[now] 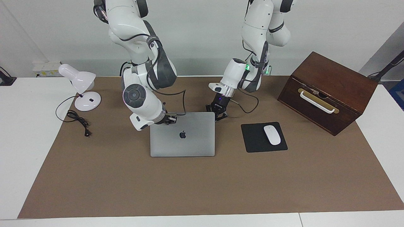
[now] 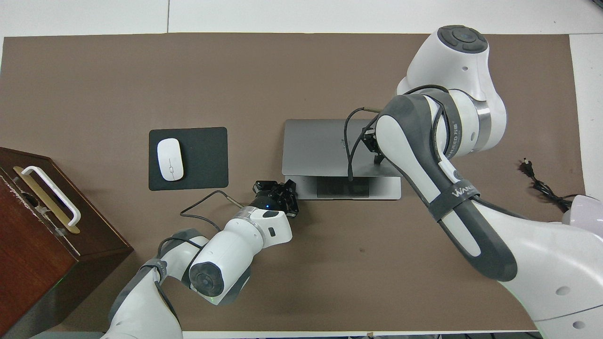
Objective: Close laptop with both arms
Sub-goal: 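Push the laptop lid down with the right gripper until it shuts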
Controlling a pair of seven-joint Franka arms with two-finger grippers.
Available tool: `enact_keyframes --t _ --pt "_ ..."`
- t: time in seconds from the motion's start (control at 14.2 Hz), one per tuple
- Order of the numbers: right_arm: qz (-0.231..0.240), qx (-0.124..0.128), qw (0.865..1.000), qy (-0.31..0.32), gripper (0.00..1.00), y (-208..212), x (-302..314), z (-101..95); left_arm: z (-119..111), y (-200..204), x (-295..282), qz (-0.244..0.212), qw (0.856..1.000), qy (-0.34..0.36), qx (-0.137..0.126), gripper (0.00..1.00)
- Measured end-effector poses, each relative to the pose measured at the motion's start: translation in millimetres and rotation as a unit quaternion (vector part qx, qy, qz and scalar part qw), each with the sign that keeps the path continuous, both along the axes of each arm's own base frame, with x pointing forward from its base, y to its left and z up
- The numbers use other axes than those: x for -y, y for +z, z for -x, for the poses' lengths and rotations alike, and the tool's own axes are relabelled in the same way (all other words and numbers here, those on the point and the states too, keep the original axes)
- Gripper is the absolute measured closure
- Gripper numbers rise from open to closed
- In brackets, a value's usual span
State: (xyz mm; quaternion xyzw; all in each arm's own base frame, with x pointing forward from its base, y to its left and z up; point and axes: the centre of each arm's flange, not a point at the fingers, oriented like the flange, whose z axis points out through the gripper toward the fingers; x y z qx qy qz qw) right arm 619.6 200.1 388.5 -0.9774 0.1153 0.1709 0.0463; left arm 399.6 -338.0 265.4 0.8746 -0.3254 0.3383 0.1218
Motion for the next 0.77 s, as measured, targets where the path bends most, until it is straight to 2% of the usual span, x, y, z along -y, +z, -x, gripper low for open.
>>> enact_keyframes --t 0.28,0.77 --pt "0.005 -0.015 1.000 -0.001 0.99 -17 2 6.7 0 0 0 -0.001 1.000 -0.001 0.001 0.99" --pt "0.009 -0.021 1.000 -0.003 0.99 -49 1 17.4 0 0 0 -0.001 1.000 -0.003 0.002 0.99"
